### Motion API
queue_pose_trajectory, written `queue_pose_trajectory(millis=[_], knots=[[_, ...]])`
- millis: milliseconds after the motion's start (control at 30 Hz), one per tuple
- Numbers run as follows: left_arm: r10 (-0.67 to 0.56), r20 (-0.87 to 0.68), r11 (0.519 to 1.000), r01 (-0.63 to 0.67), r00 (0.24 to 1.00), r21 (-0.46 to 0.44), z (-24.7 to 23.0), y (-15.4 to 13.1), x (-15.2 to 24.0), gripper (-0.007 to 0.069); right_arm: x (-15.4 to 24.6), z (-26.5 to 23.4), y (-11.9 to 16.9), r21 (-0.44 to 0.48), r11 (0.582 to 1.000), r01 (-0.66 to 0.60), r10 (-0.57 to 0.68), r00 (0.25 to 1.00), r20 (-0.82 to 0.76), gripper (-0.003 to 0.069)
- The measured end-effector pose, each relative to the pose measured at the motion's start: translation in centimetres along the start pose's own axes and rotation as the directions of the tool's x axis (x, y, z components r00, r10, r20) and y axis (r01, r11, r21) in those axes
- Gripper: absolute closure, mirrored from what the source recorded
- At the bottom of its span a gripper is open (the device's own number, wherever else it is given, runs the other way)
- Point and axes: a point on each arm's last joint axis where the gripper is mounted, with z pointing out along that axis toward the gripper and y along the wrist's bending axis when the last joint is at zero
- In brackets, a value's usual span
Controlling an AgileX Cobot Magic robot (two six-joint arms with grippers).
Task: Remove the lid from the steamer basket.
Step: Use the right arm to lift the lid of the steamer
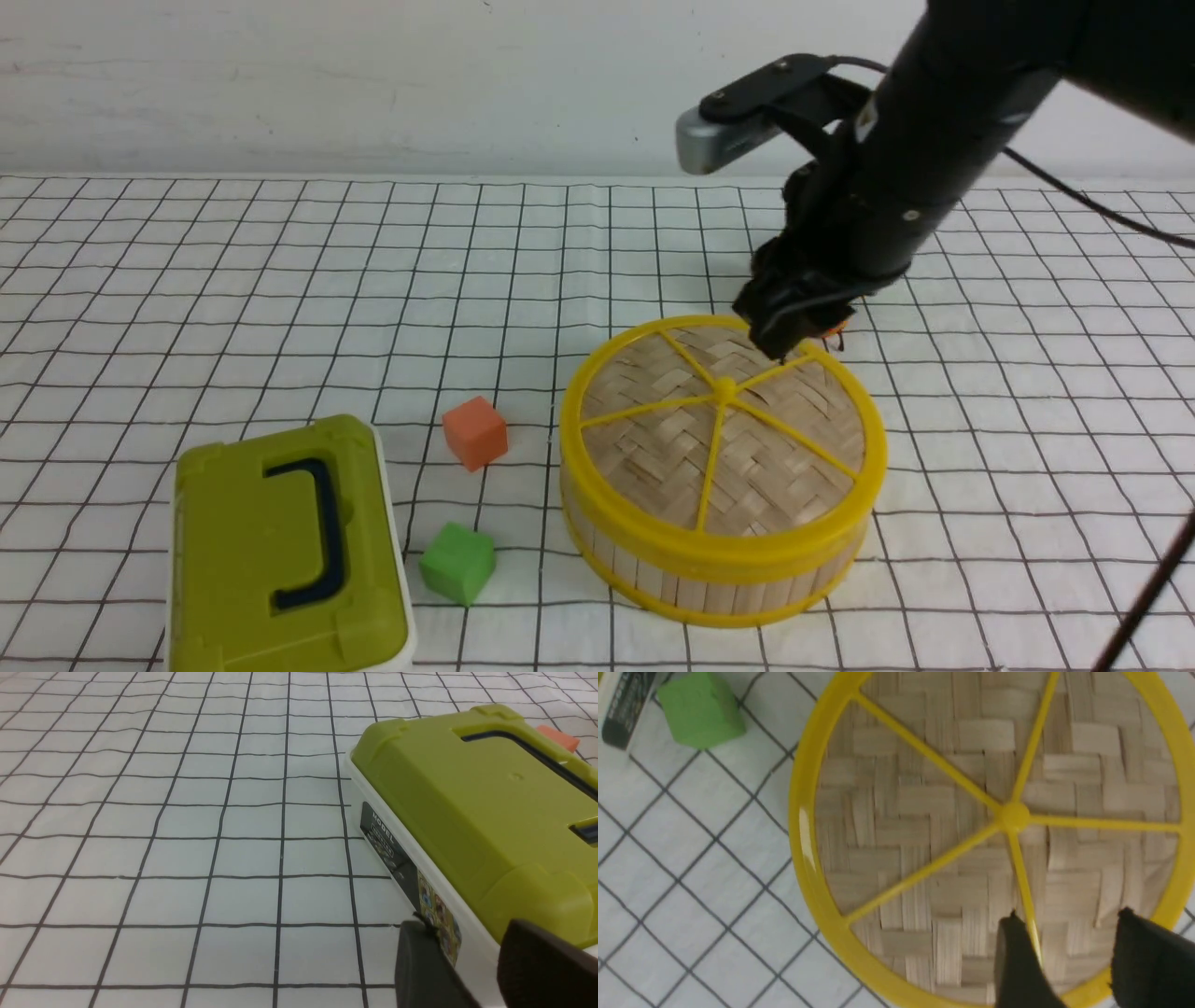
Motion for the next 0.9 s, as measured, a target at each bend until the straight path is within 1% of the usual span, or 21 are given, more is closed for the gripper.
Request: queue_pose_trajectory(millis=[33,100,133,233,300,367,467,500,533,567,600,667,800,900], knots=[[0.0,0.0,1.0,0.0,1.0,0.0,0.0,0.0,0.0,0.0386,-0.1,0.4,-0.1,-0.002,1.0,-0.002,0.002,1.0,-0.004,0.03],[0.0,0.0,1.0,0.0,1.0,0.0,0.0,0.0,0.0,0.0386,-0.7,2.1,-0.4,-0.002,1.0,-0.006,0.006,1.0,-0.005,0.0235],[0.0,0.0,1.0,0.0,1.0,0.0,0.0,0.0,0.0,0.0386,-0.9,2.9,-0.6,-0.002,1.0,-0.009,0.009,1.0,-0.011,0.0219],[0.0,0.0,1.0,0.0,1.0,0.0,0.0,0.0,0.0,0.0386,-1.1,5.2,-1.0,-0.002,1.0,-0.016,0.016,0.999,-0.028,0.0205],[0.0,0.0,1.0,0.0,1.0,0.0,0.0,0.0,0.0,0.0386,-1.2,6.4,-1.2,-0.002,1.0,-0.019,0.019,0.999,-0.036,0.0209],[0.0,0.0,1.0,0.0,1.0,0.0,0.0,0.0,0.0,0.0386,-1.2,7.3,-1.4,0.0,1.0,-0.021,0.021,0.999,-0.046,0.0228],[0.0,0.0,1.0,0.0,1.0,0.0,0.0,0.0,0.0,0.0386,-1.1,8.1,-1.5,-0.003,1.0,-0.023,0.023,0.998,-0.061,0.0305],[0.0,0.0,1.0,0.0,1.0,0.0,0.0,0.0,0.0,0.0386,-1.1,8.1,-1.5,-0.003,1.0,-0.023,0.023,0.998,-0.061,0.0312],[0.0,0.0,1.0,0.0,1.0,0.0,0.0,0.0,0.0,0.0386,-1.1,8.1,-1.5,-0.003,1.0,-0.023,0.023,0.998,-0.062,0.0344],[0.0,0.0,1.0,0.0,1.0,0.0,0.0,0.0,0.0,0.0386,-1.1,8.1,-1.5,-0.005,1.0,-0.023,0.023,0.997,-0.069,0.0403],[0.0,0.0,1.0,0.0,1.0,0.0,0.0,0.0,0.0,0.0386,-1.0,8.0,-1.4,-0.01,1.0,-0.026,0.025,0.997,-0.075,0.048],[0.0,0.0,1.0,0.0,1.0,0.0,0.0,0.0,0.0,0.0386,-1.1,7.8,-1.3,-0.012,1.0,-0.026,0.025,0.997,-0.074,0.0567],[0.0,0.0,1.0,0.0,1.0,0.0,0.0,0.0,0.0,0.0386,-1.0,6.7,-1.2,-0.009,1.0,-0.02,0.019,0.997,-0.07,0.0554],[0.0,0.0,1.0,0.0,1.0,0.0,0.0,0.0,0.0,0.0386,-1.0,3.8,-1.0,0.0,1.0,-0.01,0.01,0.999,-0.053,0.0554]])
